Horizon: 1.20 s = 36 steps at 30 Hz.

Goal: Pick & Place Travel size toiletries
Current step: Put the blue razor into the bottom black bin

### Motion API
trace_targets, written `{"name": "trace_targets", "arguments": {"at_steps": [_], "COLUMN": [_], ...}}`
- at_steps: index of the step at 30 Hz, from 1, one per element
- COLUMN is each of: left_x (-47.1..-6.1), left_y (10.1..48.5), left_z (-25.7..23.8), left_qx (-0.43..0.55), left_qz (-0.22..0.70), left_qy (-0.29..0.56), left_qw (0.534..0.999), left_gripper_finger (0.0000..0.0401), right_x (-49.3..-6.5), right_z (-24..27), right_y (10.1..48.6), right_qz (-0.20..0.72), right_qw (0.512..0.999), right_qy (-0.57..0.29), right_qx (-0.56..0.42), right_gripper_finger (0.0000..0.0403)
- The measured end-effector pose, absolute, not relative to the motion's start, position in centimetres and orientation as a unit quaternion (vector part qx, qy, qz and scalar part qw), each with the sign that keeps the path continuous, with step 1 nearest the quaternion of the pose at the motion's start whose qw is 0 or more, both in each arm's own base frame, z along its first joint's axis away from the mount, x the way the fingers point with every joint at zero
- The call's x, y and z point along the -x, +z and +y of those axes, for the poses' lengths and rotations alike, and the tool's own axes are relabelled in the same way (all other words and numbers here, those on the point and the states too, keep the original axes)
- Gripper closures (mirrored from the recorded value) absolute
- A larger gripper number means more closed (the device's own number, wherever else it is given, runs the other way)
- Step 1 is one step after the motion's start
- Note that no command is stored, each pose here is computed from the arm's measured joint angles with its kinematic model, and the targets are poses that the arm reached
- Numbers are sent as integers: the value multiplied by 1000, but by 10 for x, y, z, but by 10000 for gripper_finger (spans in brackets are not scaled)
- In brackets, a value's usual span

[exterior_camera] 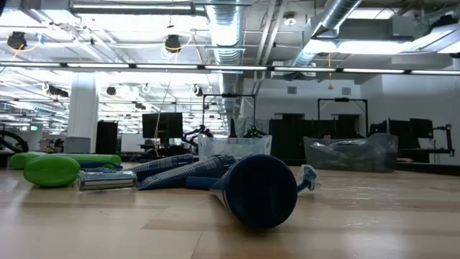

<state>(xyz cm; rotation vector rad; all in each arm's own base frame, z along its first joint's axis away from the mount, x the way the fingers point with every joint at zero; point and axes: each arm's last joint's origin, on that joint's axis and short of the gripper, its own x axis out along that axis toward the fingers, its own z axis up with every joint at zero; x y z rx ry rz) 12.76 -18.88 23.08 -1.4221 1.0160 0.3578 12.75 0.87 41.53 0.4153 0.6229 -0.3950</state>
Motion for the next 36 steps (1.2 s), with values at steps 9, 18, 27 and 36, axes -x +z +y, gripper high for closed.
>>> {"name": "trace_targets", "arguments": {"at_steps": [9,18,27,36], "left_x": [-117,-119,-145,-204], "left_y": [307,351,351,296], "left_z": [-110,-36,24,92], "left_qx": [505,214,103,126], "left_qz": [8,-84,-59,100], "left_qy": [169,371,484,433], "left_qw": [846,900,867,887], "left_gripper_finger": [327,379,349,202], "right_x": [-128,-128,-129,-129], "right_z": [9,9,9,9], "right_y": [415,416,417,417], "right_qz": [303,300,292,292], "right_qw": [913,913,915,914], "right_qy": [-190,-190,-189,-189], "right_qx": [-198,-199,-205,-207], "right_gripper_finger": [269,269,269,269]}}
